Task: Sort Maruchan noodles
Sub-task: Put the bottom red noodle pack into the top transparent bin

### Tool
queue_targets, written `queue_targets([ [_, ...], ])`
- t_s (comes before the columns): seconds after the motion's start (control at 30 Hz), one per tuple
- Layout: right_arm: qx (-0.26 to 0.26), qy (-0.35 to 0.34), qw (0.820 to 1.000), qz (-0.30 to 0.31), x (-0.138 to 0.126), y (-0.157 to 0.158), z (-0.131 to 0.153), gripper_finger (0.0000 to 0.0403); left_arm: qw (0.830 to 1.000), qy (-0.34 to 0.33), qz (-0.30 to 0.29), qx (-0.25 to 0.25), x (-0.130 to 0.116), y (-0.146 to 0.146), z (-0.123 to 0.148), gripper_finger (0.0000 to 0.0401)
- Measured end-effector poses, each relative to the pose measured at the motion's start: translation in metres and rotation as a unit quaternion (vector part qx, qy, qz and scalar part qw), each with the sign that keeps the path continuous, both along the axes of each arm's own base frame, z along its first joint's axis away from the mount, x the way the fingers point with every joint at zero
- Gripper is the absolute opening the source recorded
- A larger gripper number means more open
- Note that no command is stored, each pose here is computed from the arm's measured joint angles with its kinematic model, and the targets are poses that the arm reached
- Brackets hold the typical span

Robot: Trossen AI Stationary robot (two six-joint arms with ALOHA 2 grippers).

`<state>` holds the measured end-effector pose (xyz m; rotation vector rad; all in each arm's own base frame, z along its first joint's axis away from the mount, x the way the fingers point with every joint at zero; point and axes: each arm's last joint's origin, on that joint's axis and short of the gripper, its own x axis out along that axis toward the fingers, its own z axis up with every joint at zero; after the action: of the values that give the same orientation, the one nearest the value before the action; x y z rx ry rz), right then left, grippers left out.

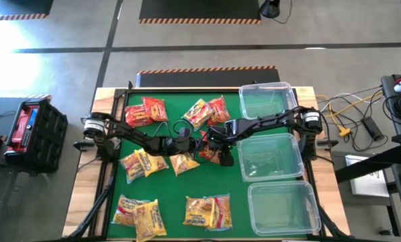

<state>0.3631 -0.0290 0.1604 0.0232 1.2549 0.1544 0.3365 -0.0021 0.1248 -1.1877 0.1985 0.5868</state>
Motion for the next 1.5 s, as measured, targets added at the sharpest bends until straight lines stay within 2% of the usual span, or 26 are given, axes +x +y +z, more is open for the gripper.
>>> queue_targets([
  [0.43,0.001,0.001,1.000,-0.004,-0.001,0.000,-0.001,0.0191,1.000,0.027,-0.007,0.001,-0.003,0.000,-0.002,0.0201],
  [0.87,0.001,-0.018,1.000,-0.009,0.003,0.000,0.000,0.0191,0.998,0.062,-0.018,0.007,0.013,0.002,-0.002,0.0199],
  [1.0,0.001,-0.019,1.000,-0.009,0.002,0.000,0.002,0.0191,0.998,0.062,-0.019,0.006,0.013,0.002,-0.002,0.0171],
  [1.3,0.000,-0.028,1.000,-0.012,-0.004,0.000,0.016,0.0191,0.998,0.056,-0.026,0.005,0.014,0.001,0.000,0.0055],
  [1.5,-0.002,-0.032,0.999,-0.014,-0.015,0.001,0.038,0.0191,0.998,0.052,-0.029,0.006,0.013,0.002,0.005,0.0041],
])
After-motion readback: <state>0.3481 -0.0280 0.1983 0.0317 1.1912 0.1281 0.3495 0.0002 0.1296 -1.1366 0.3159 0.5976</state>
